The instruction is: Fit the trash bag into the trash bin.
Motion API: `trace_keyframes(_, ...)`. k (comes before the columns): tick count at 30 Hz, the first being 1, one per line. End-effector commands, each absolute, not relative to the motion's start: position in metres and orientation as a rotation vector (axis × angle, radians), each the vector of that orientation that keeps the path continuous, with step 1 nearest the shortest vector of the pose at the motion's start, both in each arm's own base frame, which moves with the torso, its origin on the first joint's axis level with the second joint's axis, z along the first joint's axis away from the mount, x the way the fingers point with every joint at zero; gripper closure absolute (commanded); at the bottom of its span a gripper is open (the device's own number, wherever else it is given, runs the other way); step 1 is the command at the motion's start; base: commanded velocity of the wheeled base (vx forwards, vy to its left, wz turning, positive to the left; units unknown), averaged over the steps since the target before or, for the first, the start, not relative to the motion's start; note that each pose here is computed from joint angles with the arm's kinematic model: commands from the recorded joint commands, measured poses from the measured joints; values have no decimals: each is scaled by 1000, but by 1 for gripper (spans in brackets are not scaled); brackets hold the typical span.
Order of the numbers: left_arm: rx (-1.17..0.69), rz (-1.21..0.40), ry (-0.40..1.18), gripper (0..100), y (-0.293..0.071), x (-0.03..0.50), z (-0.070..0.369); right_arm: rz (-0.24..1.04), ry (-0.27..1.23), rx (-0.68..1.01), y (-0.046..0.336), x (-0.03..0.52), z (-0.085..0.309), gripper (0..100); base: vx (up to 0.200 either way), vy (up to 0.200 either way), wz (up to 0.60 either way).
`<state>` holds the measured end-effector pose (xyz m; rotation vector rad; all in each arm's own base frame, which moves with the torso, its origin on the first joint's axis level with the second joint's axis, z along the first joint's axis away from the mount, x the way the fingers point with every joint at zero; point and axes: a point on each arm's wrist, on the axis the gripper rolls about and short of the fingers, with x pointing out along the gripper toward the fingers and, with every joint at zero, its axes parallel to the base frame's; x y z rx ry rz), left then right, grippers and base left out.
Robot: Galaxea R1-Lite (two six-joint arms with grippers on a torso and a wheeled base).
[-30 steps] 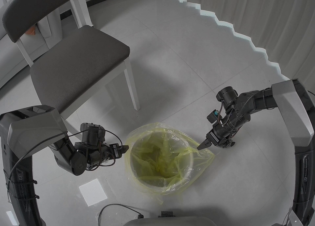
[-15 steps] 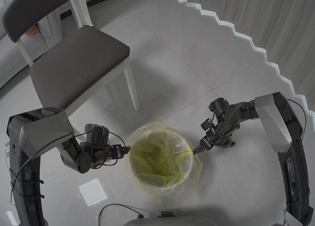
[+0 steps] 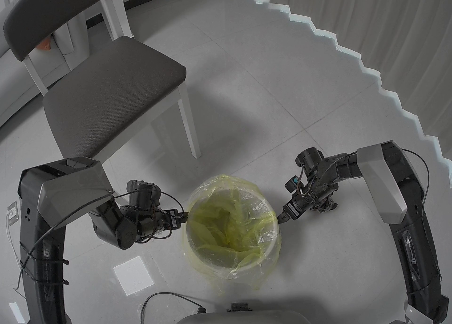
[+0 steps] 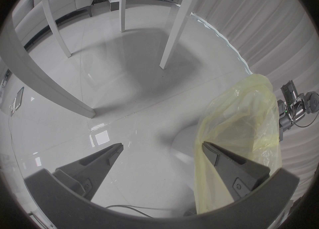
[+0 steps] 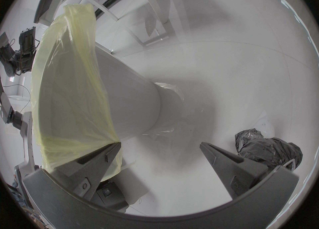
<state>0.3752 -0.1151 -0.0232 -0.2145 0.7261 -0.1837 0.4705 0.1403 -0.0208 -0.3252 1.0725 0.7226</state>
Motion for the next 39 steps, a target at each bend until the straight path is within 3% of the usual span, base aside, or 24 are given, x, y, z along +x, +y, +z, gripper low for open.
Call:
trace_keyframes(1,-213,-176,738,0,-113,370,-23,721,1083,-320,141,470,-25,0,0,0,0)
trace_keyframes(10,-287,-136,731,0,-106,370,-10,678,1130,-259,132,468,-24,0,0,0,0)
trace_keyframes(26,-447,-74,726,0,-101,362,5,622,1088,-232,100,461,31,0,0,0,0)
trace_keyframes(35,-453,-88,678,0,-100,360,25,617,1113,-228,94,455,32,0,0,0,0)
trace_keyframes(39,-428,-110,661,0,-103,355,34,614,1074,-233,93,452,51,0,0,0,0)
